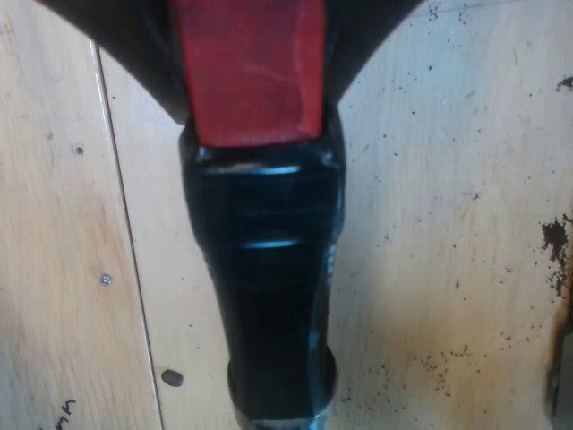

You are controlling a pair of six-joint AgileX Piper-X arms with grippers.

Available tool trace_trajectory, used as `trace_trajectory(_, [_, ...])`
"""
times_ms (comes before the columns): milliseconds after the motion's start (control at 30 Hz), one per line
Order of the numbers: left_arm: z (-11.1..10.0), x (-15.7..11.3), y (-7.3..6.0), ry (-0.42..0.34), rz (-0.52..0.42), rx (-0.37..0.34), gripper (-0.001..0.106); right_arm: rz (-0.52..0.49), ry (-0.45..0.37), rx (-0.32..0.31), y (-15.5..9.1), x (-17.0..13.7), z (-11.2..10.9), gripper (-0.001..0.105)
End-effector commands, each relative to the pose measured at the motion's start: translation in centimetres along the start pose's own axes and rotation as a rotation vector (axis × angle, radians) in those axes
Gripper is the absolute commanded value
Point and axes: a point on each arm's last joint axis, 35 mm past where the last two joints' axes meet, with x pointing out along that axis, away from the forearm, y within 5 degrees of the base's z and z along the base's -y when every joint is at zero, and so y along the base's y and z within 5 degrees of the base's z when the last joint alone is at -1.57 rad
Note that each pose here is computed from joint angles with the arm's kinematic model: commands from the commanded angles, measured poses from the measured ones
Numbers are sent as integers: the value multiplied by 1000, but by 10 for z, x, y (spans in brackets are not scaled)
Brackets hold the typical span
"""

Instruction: Put the handle in the coffee machine

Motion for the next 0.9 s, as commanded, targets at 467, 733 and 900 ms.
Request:
trace_trajectory(467, [5,0,-2,-104,-87,-23,0,-30,-70,-116,2,-8,3,104])
trace_trajectory(733, [0,-7,4,-118,-40,-116,0,-88,-213,-137,6,-35,5,104])
trace_trajectory(900, [-10,-18,14,-154,38,-238,0,-136,-299,-168,13,-48,-2,104])
